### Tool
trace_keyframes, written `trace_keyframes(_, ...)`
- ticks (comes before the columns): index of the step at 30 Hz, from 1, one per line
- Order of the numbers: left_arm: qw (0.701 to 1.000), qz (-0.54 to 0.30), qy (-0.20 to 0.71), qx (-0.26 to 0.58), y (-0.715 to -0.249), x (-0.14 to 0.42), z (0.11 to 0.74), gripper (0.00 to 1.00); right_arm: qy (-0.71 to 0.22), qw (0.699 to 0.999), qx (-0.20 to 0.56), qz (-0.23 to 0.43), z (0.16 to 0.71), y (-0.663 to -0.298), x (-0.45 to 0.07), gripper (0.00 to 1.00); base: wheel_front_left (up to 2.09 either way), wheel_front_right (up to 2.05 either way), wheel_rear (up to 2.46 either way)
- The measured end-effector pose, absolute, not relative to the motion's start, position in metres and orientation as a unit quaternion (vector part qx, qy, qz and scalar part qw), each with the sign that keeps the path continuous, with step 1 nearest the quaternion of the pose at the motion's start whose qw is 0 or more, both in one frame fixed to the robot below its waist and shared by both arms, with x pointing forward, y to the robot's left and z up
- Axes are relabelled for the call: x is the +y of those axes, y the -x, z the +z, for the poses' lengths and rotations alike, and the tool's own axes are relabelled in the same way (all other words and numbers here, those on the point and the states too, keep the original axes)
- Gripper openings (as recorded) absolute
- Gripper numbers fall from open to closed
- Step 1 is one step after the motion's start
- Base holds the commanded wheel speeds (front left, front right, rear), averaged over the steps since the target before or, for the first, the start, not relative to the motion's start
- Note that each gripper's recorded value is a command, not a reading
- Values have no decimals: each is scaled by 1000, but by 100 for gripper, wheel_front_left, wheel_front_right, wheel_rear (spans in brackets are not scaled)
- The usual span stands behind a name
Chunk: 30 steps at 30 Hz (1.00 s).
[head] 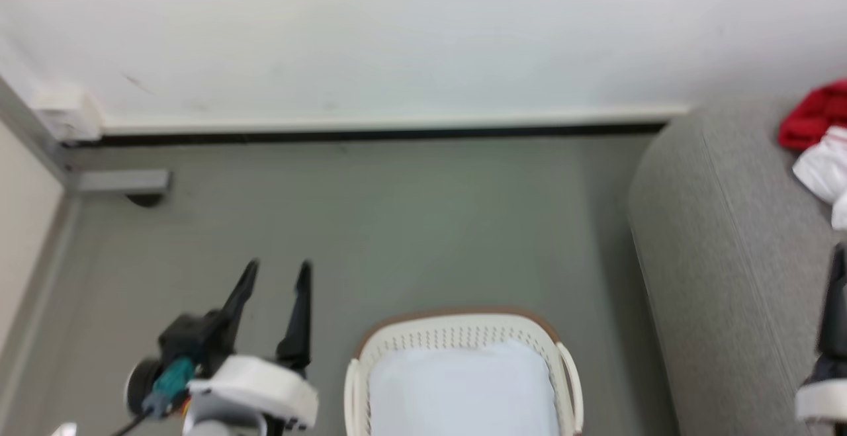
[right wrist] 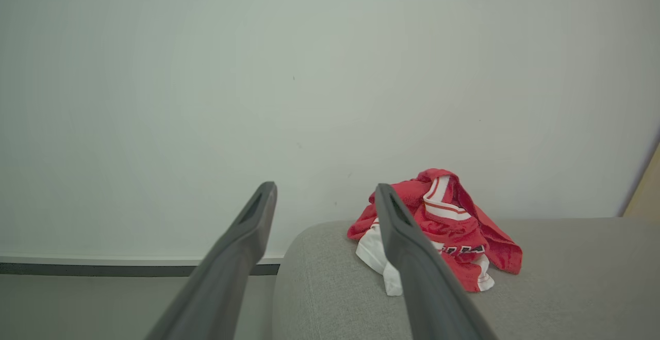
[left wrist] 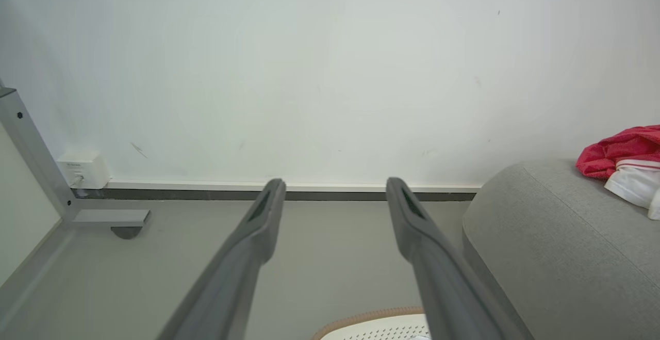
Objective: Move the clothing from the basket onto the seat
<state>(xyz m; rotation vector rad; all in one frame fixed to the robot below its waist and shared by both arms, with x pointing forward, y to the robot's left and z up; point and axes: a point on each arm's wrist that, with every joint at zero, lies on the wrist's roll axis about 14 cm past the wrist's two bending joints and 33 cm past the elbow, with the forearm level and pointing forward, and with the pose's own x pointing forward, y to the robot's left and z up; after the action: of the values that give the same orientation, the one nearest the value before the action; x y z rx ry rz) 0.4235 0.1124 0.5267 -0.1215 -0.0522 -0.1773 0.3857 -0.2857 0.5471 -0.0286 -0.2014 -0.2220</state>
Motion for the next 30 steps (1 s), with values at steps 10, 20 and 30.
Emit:
trace_keyframes(10,998,-23,57,-25,-369,163,513,100,-31,997,-54,-45,513,-356,-232,100,0,0,0)
trace_keyframes(20,998,-23,56,-32,-354,168,509,100,-63,997,-25,-22,492,-344,-214,100,0,0,0)
trace_keyframes(30,997,-31,62,-28,-352,165,503,0,-72,997,-15,-12,486,-339,-205,0,0,0,0)
